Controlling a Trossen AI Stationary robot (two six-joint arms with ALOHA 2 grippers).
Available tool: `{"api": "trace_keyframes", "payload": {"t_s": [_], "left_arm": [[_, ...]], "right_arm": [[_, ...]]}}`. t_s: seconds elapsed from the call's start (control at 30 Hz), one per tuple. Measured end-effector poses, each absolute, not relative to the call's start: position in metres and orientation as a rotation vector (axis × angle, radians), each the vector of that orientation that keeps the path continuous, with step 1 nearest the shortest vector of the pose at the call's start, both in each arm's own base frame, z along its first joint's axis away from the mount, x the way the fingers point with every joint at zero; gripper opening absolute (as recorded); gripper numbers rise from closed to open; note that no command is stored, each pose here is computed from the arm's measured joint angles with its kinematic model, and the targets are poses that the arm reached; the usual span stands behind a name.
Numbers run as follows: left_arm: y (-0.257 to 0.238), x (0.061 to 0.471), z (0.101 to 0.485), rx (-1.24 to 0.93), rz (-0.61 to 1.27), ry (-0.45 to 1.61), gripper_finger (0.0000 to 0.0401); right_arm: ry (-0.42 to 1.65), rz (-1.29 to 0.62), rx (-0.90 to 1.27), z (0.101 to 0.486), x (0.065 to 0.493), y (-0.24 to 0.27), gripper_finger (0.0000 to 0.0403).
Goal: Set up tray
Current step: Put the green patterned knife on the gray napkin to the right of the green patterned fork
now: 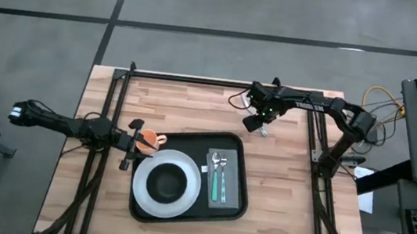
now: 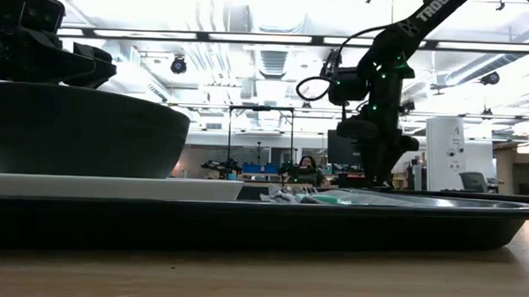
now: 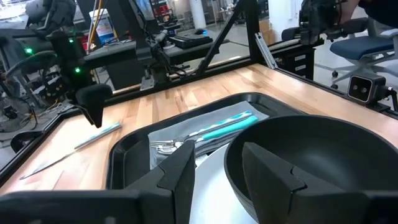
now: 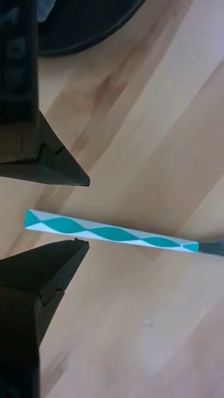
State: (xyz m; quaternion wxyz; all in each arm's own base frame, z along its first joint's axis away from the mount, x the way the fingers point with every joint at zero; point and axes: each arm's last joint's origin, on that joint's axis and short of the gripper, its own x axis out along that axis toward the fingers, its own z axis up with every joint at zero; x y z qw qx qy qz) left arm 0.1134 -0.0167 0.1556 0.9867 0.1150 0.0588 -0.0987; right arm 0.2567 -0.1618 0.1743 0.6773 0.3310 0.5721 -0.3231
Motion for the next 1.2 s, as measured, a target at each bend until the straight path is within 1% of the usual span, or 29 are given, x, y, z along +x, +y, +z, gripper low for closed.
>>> {"api": "trace_keyframes", "payload": {"t_s": [0.43,0.63,0.77,0.97,1.2], "left_arm": [[-0.017,0.113,0.156,0.231,-0.198,0.118,0.0116],[-0.017,0.113,0.156,0.231,-0.198,0.118,0.0116],[-0.017,0.113,0.156,0.231,-0.198,0.118,0.0116],[-0.017,0.113,0.156,0.231,-0.198,0.118,0.0116],[-0.017,0.113,0.156,0.231,-0.198,0.118,0.0116]], "right_arm": [[1.413,-0.716,0.788,0.138,0.262,-0.168,0.0127],[1.434,-0.706,0.796,0.133,0.264,-0.169,0.0123],[1.435,-0.677,0.769,0.134,0.264,-0.169,0.0097],[1.448,-0.638,0.735,0.133,0.263,-0.169,0.0030],[1.451,-0.634,0.723,0.133,0.263,-0.169,0.0026]]}}
